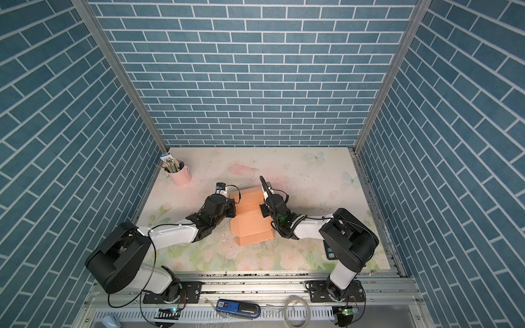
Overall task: Assemble paper box
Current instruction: Fold the bottom flaps of a flat cardboard box at the center of the table.
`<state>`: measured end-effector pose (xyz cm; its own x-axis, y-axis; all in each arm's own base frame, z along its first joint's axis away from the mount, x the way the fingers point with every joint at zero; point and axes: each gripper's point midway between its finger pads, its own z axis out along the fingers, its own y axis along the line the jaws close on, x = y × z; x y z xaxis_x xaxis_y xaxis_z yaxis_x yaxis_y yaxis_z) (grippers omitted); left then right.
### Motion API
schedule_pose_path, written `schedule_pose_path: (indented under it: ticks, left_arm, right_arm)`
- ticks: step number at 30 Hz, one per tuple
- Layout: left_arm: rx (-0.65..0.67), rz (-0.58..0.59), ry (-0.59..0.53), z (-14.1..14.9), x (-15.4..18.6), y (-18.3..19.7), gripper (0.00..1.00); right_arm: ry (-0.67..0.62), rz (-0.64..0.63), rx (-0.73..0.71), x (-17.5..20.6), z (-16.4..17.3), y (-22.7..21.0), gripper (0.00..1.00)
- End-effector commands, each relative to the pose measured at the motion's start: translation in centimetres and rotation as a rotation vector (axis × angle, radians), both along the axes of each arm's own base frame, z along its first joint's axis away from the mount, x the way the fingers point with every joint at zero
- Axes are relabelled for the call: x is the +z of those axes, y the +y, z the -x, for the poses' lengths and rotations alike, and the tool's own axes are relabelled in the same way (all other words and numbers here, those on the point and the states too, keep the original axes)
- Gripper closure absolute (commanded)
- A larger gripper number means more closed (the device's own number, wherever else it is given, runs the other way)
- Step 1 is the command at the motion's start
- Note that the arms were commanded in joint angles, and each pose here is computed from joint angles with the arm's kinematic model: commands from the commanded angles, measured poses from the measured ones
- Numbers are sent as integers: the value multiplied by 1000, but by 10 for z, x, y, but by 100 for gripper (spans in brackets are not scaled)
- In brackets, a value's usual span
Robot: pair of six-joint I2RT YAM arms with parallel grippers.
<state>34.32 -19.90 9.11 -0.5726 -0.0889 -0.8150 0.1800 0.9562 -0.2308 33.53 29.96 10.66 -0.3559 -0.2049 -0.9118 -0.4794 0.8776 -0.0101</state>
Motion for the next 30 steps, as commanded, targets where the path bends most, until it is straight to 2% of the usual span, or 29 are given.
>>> schedule_pose_path:
  ticks: [1, 12, 17, 22, 23, 28, 30]
  left_arm:
    - [6, -9, 6, 0, 4, -5, 100]
    - [42, -27, 31, 4, 6, -1, 100]
    - [37, -25, 32, 2, 8, -4, 100]
    - [33, -25, 36, 2, 8, -5, 100]
    - [33, -26, 37, 1, 8, -5, 100]
    - [33, -27, 39, 1, 8, -5, 100]
    - [34, -27, 39, 1, 7, -5, 100]
  right_arm:
    - [-21, -41, -88, 10, -6, -10, 100]
    - [-57, 110, -296, 7, -18, -45, 100]
    - [-39, 109, -278, 0, -17, -36, 100]
    - [-4, 41, -178, -2, -9, -22, 100]
    - [2, 29, -151, -2, -6, -20, 99]
    - [40, -75, -48, -1, 7, -22, 77]
    - [58, -100, -18, -4, 10, -26, 72]
